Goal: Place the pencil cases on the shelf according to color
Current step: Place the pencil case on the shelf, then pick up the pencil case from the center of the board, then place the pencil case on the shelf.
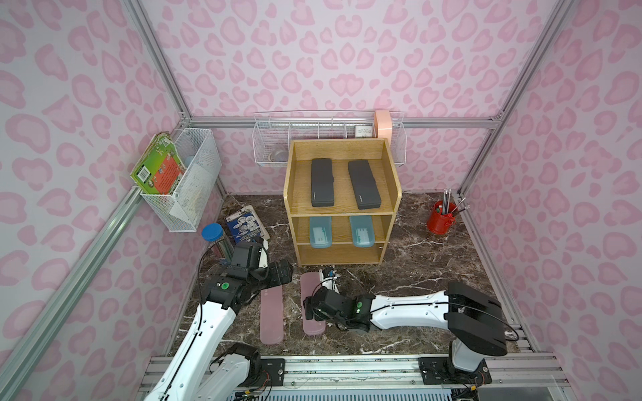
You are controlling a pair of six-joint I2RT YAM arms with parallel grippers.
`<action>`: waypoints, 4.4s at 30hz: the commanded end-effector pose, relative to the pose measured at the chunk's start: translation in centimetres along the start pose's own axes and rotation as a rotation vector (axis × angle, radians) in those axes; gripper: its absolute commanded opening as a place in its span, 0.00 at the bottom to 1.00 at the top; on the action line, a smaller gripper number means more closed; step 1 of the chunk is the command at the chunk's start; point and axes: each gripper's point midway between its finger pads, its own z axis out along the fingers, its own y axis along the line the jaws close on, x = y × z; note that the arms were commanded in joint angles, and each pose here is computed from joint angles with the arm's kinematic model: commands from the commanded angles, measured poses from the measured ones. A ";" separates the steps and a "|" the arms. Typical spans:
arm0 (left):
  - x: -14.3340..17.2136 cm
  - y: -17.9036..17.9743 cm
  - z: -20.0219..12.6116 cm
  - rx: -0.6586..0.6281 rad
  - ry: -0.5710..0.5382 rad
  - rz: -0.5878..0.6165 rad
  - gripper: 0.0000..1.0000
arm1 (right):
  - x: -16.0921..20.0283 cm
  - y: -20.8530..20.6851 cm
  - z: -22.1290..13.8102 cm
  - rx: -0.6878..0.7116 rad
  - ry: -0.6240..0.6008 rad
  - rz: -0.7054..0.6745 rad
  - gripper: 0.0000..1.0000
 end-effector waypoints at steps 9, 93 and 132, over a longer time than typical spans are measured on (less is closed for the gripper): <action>2.9 3.8 1.4 -0.179 0.083 -0.148 0.99 | 3.4 -3.6 3.7 0.283 0.110 -0.077 0.99; 5.5 0.8 1.9 -0.209 -0.011 0.124 0.99 | 2.3 -15.7 -11.0 0.233 -0.221 -0.087 0.72; 6.4 5.1 2.1 -0.414 -0.011 0.081 0.99 | -6.7 -18.6 -4.3 0.276 -0.161 0.003 0.94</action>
